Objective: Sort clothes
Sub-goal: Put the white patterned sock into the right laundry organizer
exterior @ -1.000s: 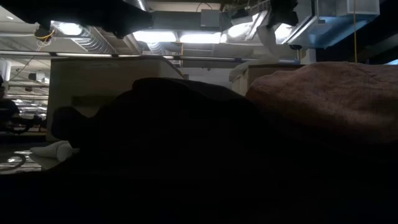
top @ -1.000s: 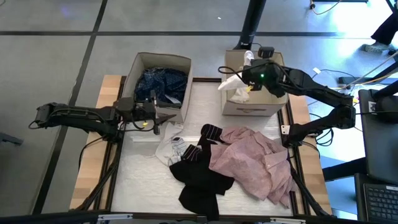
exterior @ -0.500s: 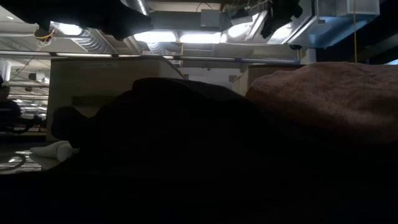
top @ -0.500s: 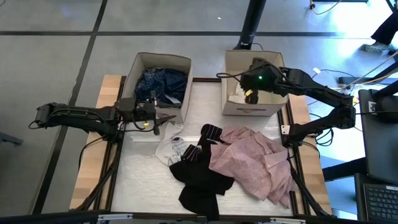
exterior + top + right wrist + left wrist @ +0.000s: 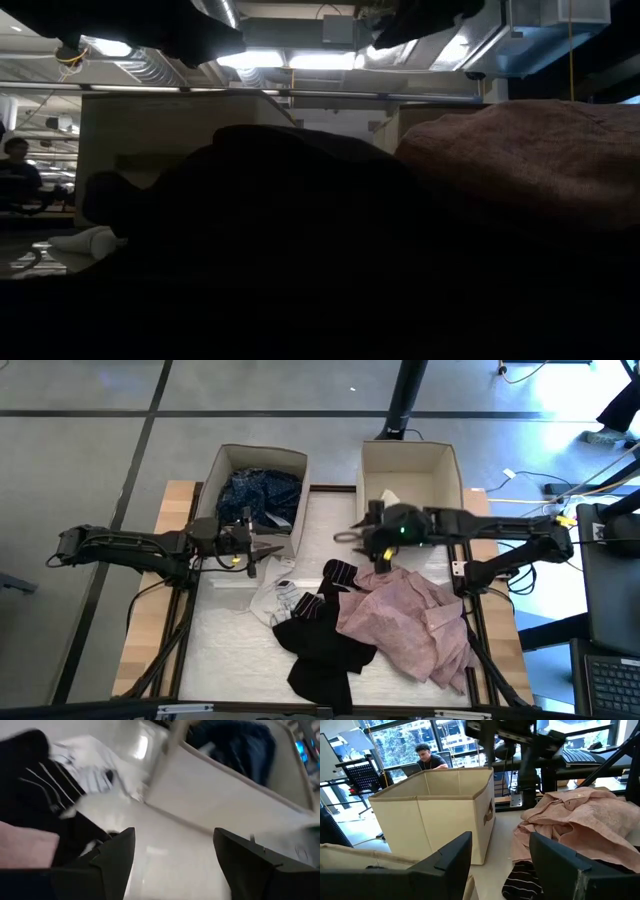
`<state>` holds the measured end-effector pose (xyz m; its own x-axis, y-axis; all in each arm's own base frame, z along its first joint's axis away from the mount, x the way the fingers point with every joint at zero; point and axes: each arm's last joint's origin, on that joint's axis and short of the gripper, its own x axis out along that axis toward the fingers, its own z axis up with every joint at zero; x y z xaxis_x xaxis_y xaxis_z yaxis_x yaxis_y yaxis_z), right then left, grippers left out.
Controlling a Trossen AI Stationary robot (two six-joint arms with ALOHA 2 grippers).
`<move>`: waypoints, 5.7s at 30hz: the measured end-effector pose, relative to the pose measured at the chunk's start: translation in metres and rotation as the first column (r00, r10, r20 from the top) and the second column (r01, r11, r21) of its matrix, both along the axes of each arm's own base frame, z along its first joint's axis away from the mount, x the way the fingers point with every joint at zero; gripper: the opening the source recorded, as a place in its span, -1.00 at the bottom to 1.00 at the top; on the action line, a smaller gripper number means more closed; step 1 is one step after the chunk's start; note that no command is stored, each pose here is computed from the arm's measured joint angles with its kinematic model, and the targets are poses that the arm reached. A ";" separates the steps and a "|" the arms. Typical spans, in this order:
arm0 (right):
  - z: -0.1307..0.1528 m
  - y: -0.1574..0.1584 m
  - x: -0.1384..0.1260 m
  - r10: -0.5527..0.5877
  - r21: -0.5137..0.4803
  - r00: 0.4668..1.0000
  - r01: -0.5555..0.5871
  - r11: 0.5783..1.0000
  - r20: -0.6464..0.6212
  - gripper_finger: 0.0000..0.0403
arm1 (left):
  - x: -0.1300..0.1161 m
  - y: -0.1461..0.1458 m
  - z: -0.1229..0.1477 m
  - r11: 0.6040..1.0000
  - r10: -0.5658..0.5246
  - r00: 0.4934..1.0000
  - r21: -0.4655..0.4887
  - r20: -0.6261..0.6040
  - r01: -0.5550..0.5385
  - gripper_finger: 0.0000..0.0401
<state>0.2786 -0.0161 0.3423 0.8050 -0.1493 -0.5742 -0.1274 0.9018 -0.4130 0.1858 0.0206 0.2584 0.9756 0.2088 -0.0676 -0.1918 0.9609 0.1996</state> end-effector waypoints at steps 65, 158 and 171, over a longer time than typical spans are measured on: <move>-0.205 0.072 0.183 0.131 0.132 0.949 -0.096 0.987 -0.287 -0.13 | 0.000 0.000 0.000 1.000 0.002 1.000 0.009 0.001 -0.002 -0.06; 0.036 -0.048 -0.016 -0.414 -0.154 0.865 0.385 0.910 -0.282 0.20 | 0.000 0.000 0.000 1.000 0.003 1.000 -0.006 0.001 -0.003 -0.06; -0.018 0.021 0.084 -0.065 -0.235 0.973 0.012 0.972 -0.219 0.21 | 0.000 0.000 0.000 1.000 0.003 1.000 -0.006 0.000 -0.003 -0.06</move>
<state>0.3623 0.0053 0.3244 0.6506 -0.3278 -0.6850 -0.2073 0.7911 -0.5755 0.1858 0.0210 0.2583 0.9750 0.2113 -0.0685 -0.1948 0.9616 0.1933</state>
